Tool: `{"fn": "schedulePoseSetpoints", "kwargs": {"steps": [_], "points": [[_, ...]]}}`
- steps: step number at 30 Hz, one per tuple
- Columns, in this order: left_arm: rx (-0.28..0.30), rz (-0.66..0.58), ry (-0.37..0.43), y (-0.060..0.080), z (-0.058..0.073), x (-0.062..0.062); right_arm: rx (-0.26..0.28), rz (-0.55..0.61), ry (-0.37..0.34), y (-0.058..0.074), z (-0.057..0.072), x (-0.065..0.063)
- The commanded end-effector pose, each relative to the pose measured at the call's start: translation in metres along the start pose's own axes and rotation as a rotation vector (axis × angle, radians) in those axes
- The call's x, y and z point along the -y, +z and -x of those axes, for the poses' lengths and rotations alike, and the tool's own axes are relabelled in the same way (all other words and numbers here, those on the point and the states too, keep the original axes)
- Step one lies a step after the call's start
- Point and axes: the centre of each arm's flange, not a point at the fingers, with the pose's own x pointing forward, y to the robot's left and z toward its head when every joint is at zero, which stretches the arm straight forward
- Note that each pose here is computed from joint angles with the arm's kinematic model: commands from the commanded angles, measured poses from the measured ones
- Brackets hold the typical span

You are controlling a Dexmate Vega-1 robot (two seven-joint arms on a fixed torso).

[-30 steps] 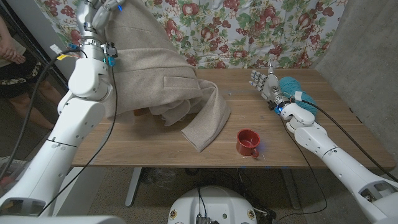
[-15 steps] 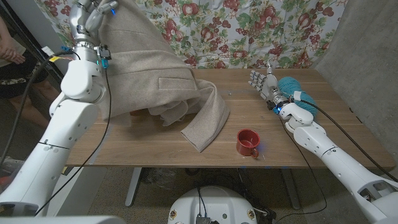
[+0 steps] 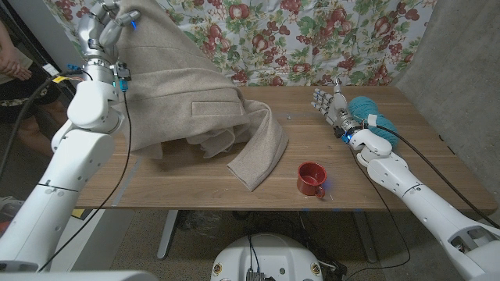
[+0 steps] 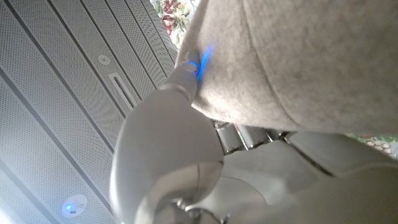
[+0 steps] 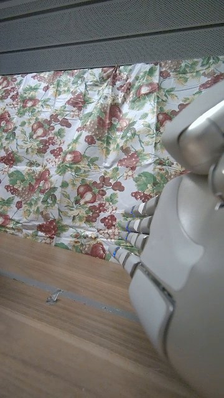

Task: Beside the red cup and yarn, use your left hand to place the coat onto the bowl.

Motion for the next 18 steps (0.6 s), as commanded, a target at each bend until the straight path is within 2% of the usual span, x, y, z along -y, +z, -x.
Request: {"fn": "schedulePoseSetpoints", "kwargs": {"steps": [1,10,18], "points": [[-0.012,-0.055,0.032,-0.002,0.005,-0.023,-0.011,0.001,-0.002,-0.003,-0.001,-0.007],[-0.012,-0.094,0.060,-0.006,0.005,-0.040,-0.018,0.003,-0.005,-0.005,0.000,-0.014],[-0.023,-0.176,0.093,-0.007,0.002,-0.045,-0.027,-0.005,-0.003,-0.010,0.001,-0.018]]}}
